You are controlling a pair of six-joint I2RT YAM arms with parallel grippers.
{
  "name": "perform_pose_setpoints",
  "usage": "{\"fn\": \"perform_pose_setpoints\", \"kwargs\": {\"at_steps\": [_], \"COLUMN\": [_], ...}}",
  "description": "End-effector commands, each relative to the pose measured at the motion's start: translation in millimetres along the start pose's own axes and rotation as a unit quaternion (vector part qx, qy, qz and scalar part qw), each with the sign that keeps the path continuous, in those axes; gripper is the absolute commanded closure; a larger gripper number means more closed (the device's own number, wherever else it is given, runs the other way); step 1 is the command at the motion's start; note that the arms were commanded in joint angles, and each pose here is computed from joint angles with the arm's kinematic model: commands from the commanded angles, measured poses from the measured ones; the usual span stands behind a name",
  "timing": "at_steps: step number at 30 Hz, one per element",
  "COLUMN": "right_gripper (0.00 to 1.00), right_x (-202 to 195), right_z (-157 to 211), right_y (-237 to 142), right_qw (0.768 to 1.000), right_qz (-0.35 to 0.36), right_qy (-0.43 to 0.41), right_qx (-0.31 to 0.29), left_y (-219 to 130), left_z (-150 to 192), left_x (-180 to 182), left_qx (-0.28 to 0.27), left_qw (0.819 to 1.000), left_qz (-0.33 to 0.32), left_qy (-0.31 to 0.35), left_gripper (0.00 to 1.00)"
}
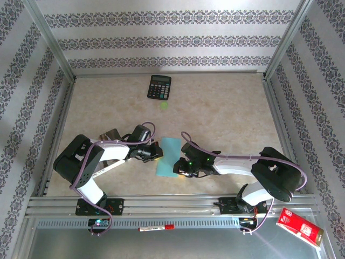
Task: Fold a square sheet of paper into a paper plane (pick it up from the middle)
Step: Fold the triangle a second time at the center of the table.
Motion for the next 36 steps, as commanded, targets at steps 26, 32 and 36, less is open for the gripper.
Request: {"fn": "perform_pose_setpoints", "kwargs": {"at_steps": [26, 32, 36], "right_gripper": [0.65, 0.62, 0.60], "right_x": [21, 22, 23], "right_z": [-2, -4, -8], "right_y": [-2, -5, -5], "right_qw": [0.994, 0.993, 0.992], "right_qz": [-0.095, -0.098, -0.102], "right_qy": [-0.039, -0.046, -0.049], "right_qx": [-0.045, -0.054, -0.060], "left_y": [10, 9, 9], "left_z": [24, 23, 24], "left_x": [32, 31, 33], "left_qx": [0.046, 0.047, 0.046], "left_qw": [0.997, 0.997, 0.997], "left_qz": [-0.064, -0.063, -0.065], "left_qy": [-0.023, -0.020, -0.022], "left_gripper": [1.00, 1.00, 1.00]}}
Point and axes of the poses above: each hand's point on the last joint's axis, 136 mm out from that joint toward the fingers, its own y axis out along the fingers, its own x axis along the line the jaws close on, z = x × y, the point moved 9 cm from there along -y, back along the fingers, and after that the axes turned 6 degrees about y, right-handed, at the moved point
